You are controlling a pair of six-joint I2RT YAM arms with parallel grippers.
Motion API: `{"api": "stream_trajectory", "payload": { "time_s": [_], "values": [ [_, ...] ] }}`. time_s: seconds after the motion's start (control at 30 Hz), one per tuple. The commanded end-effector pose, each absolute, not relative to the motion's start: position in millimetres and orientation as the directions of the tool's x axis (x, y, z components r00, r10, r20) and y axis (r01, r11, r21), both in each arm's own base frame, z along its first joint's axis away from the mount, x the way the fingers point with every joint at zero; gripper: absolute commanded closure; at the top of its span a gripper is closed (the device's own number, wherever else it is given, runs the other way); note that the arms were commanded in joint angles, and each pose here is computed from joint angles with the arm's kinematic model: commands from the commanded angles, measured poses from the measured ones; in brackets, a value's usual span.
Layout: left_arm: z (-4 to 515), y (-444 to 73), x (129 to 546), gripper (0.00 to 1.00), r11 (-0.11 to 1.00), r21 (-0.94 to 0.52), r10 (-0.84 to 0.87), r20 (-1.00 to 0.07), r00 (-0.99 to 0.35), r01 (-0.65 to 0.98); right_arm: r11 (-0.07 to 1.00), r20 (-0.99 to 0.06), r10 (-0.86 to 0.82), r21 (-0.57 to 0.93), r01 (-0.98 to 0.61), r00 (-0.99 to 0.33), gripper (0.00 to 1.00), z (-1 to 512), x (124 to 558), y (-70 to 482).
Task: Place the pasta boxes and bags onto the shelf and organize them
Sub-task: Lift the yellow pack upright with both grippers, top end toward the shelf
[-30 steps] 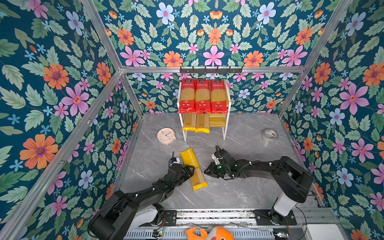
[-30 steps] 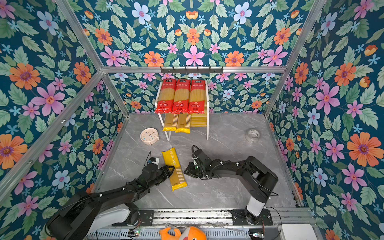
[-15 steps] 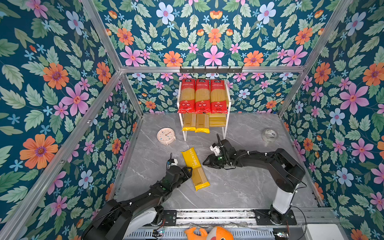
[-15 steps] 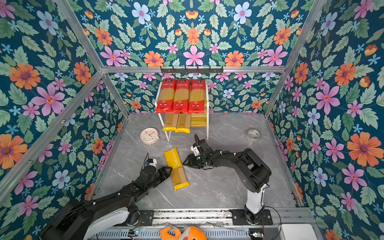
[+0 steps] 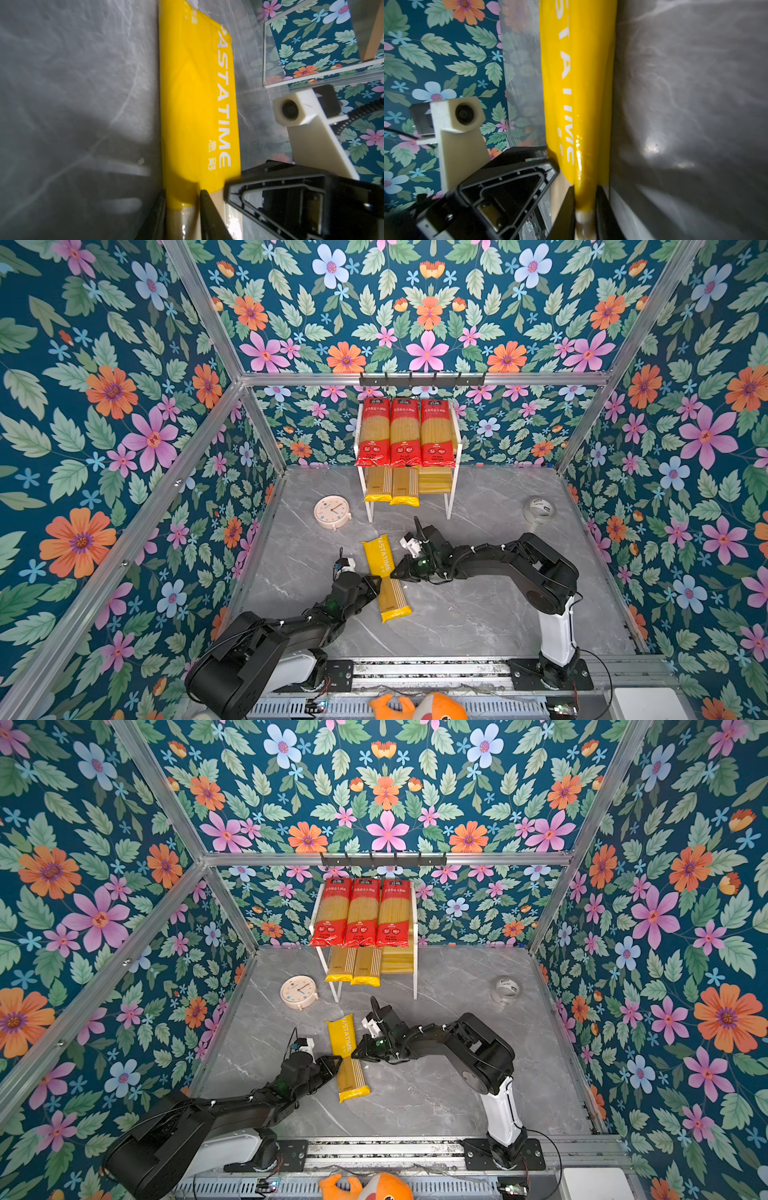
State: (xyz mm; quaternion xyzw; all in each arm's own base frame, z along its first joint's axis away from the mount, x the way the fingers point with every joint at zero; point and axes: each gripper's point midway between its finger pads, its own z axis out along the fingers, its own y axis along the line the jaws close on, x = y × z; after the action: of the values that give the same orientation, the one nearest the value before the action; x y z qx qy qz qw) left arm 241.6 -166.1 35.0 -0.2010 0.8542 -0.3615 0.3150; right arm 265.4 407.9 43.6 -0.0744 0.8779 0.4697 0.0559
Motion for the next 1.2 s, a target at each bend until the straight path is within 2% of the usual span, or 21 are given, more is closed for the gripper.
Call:
{"api": "stream_trajectory", "payload": {
  "time_s": [0.0,0.13,0.33,0.5,0.7,1.0,1.17],
  "values": [
    [48.2,-171.4,242.2,0.69,0.659,-0.749,-0.540,-0.417,-0.731,-0.060,0.436,-0.256,-0.032,0.866,-0.244,-0.966,0.93,76.0,271.0,417.5],
    [62.8,-168.3,241.8,0.62,0.668,-0.743,-0.528,-0.442,-0.725,-0.033,0.410,-0.311,0.026,0.870,-0.274,-0.950,1.00,86.2,270.4,407.4],
    [90.0,-162.4,244.6,0.57,0.672,-0.740,-0.512,-0.498,-0.700,0.035,0.416,-0.475,0.088,0.816,-0.401,-0.875,1.00,115.4,265.6,380.0],
    [124.8,-177.3,246.4,0.49,0.644,-0.736,-0.454,-0.588,-0.670,0.209,0.434,-0.640,0.073,0.711,-0.554,-0.765,1.00,145.7,258.2,358.3],
    [159.7,-198.5,236.1,0.36,0.539,-0.731,-0.429,-0.666,-0.610,0.418,0.382,-0.801,0.073,0.573,-0.725,-0.594,1.00,195.9,246.3,345.2],
    [198.1,-227.1,205.6,0.16,0.367,-0.677,-0.413,-0.733,-0.541,0.638,0.322,-0.892,0.218,0.449,-0.833,-0.396,1.00,277.9,241.7,326.2],
    [221.4,-246.8,194.5,0.15,0.259,-0.654,-0.396,-0.743,-0.539,0.711,0.253,-0.886,0.263,0.444,-0.859,-0.381,1.00,302.1,231.0,324.8]
  ]
}}
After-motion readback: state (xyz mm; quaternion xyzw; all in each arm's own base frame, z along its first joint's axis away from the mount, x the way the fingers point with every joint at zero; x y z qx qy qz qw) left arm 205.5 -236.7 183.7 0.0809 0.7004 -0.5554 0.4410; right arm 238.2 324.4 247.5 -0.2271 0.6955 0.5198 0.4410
